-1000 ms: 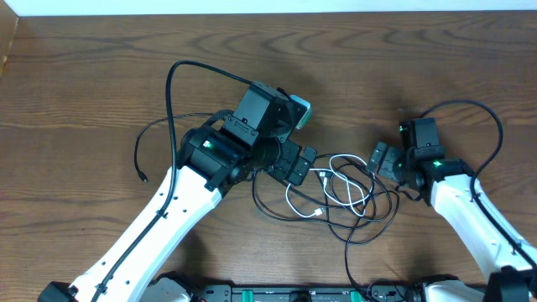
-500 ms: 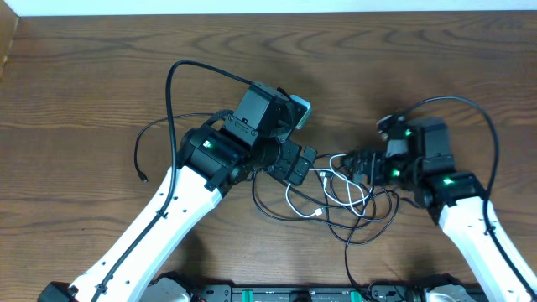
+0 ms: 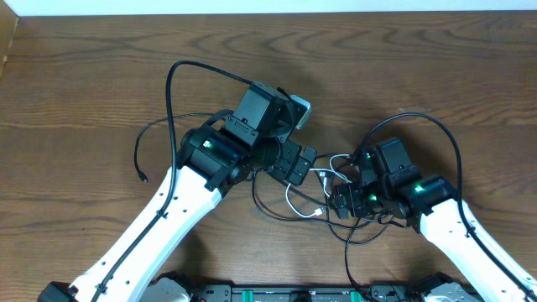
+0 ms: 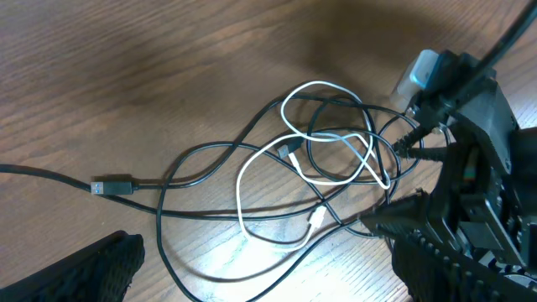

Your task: Untangle cables

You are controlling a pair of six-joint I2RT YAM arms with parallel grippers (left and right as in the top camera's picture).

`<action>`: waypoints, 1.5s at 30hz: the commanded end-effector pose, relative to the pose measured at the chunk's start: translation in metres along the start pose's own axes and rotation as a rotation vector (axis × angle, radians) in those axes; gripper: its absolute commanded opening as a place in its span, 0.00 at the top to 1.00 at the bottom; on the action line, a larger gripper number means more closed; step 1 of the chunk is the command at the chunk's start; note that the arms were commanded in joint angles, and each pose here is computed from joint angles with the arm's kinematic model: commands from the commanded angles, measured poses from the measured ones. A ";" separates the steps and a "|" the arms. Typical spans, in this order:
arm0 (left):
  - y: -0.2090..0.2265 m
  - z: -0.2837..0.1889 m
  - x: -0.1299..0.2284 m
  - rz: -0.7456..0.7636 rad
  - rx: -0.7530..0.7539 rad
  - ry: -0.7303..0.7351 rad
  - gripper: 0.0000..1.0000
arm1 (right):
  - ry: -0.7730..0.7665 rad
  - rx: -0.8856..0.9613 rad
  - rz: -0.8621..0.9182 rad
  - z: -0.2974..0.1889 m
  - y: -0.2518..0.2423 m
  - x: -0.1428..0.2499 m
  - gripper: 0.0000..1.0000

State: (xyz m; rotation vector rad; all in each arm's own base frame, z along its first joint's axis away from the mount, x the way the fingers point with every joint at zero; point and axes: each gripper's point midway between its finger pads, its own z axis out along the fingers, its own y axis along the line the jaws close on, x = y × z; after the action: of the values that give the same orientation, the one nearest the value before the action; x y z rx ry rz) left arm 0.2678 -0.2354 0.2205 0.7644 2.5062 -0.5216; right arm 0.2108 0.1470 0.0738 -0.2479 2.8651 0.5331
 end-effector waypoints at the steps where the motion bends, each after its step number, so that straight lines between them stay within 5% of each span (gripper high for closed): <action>1: -0.002 -0.013 -0.013 0.013 -0.004 -0.047 0.00 | 0.023 0.056 0.062 0.010 -0.010 0.008 0.11; 12: -0.002 -0.013 -0.013 0.013 -0.004 -0.047 0.00 | 0.033 0.046 0.054 0.048 -0.022 0.027 0.17; 14: -0.002 -0.013 -0.013 0.013 -0.004 -0.047 0.00 | 0.019 0.042 0.058 0.048 -0.021 0.023 0.25; 18: -0.002 -0.013 -0.013 0.013 -0.004 -0.047 0.00 | -0.013 0.030 0.057 0.048 -0.019 0.015 0.60; 20: -0.002 -0.013 -0.013 0.013 -0.004 -0.047 0.00 | -0.020 0.027 0.056 0.048 -0.018 0.013 0.68; 31: -0.002 -0.013 -0.013 0.013 -0.004 -0.047 0.00 | -0.038 0.020 0.050 0.048 -0.016 0.009 0.69; 36: -0.002 -0.013 -0.013 0.013 -0.004 -0.047 0.00 | -0.043 0.017 0.050 0.048 -0.016 0.007 0.98; 45: -0.002 -0.013 -0.013 0.013 -0.004 -0.047 0.00 | -0.158 -0.201 0.005 0.039 0.027 -0.027 0.99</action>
State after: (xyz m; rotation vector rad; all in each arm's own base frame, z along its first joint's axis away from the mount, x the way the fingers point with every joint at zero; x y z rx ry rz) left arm 0.2678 -0.2354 0.2205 0.7645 2.5062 -0.5220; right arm 0.2388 0.1714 0.0416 -0.1872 2.7014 0.6686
